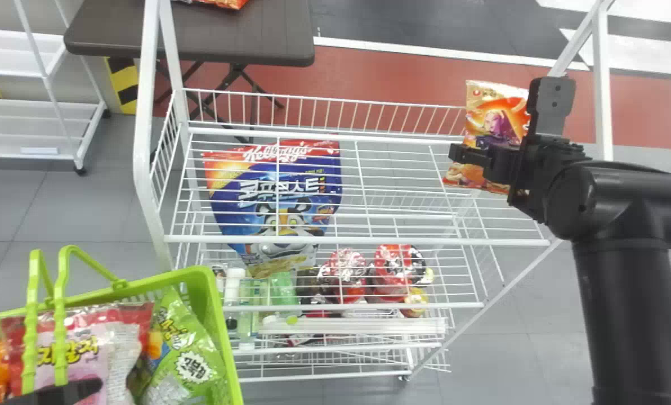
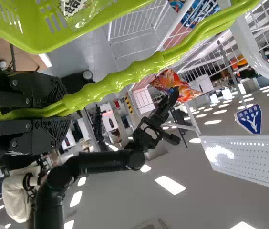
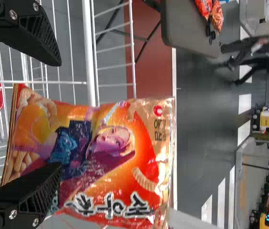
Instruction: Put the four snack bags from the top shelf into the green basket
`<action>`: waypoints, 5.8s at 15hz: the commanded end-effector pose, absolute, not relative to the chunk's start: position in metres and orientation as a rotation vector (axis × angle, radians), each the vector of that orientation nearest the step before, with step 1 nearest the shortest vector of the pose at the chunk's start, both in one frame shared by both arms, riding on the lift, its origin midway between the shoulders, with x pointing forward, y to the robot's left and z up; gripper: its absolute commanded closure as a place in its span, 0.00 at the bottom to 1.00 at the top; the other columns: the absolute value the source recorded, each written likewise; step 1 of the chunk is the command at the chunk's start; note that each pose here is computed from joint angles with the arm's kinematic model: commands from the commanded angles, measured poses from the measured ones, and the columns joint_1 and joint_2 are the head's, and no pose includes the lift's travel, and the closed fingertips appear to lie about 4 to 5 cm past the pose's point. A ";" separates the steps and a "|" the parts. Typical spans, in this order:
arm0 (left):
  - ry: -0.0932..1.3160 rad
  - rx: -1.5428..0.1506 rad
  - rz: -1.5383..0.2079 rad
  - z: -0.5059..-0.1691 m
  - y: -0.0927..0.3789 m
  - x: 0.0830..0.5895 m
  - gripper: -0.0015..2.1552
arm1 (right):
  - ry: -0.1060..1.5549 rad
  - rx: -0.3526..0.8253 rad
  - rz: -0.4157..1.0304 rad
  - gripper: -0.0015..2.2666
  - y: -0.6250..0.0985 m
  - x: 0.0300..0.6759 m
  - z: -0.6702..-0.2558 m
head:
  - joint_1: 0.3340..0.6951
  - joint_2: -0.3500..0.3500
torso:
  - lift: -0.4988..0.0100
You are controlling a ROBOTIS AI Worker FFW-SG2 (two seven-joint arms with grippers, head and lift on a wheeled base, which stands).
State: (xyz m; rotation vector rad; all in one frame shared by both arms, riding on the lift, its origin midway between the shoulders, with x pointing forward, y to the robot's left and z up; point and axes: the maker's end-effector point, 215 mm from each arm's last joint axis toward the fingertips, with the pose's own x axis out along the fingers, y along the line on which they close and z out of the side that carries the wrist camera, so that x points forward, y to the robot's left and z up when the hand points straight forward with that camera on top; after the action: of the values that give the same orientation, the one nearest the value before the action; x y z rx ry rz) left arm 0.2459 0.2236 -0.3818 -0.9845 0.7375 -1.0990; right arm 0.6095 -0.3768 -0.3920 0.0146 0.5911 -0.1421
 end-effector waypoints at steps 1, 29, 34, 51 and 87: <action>0.733 -0.992 -1.107 -0.380 0.223 0.246 1.00 | 0.608 0.025 -0.147 0.03 -0.379 0.602 -0.395 | 1.00 0.22 | 0.98; 0.732 -0.988 -1.096 -0.384 0.231 0.247 1.00 | 0.531 0.102 -0.044 0.99 -0.329 0.585 -0.327 | 1.00 0.23 | 0.98; 0.732 -0.987 -1.097 -0.384 0.231 0.247 1.00 | 0.500 0.111 0.227 0.99 -0.203 0.521 -0.292 | 1.00 0.41 | 0.98; 0.709 -0.997 -1.111 -0.377 0.229 0.250 1.00 | 1.020 0.268 0.956 0.99 0.099 0.307 -0.416 | 1.00 1.00 | 0.98; 0.696 -1.010 -1.108 -0.373 0.237 0.251 1.00 | 0.107 -0.096 0.216 0.02 -0.208 0.485 -0.333 | 1.00 0.59 | 0.98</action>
State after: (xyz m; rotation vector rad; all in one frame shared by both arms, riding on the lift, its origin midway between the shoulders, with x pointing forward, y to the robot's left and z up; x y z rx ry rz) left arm 0.2521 0.2369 -0.3749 -1.0016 0.7026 -1.1009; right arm 0.4888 -0.2008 -0.3375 -0.0956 0.1534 0.2214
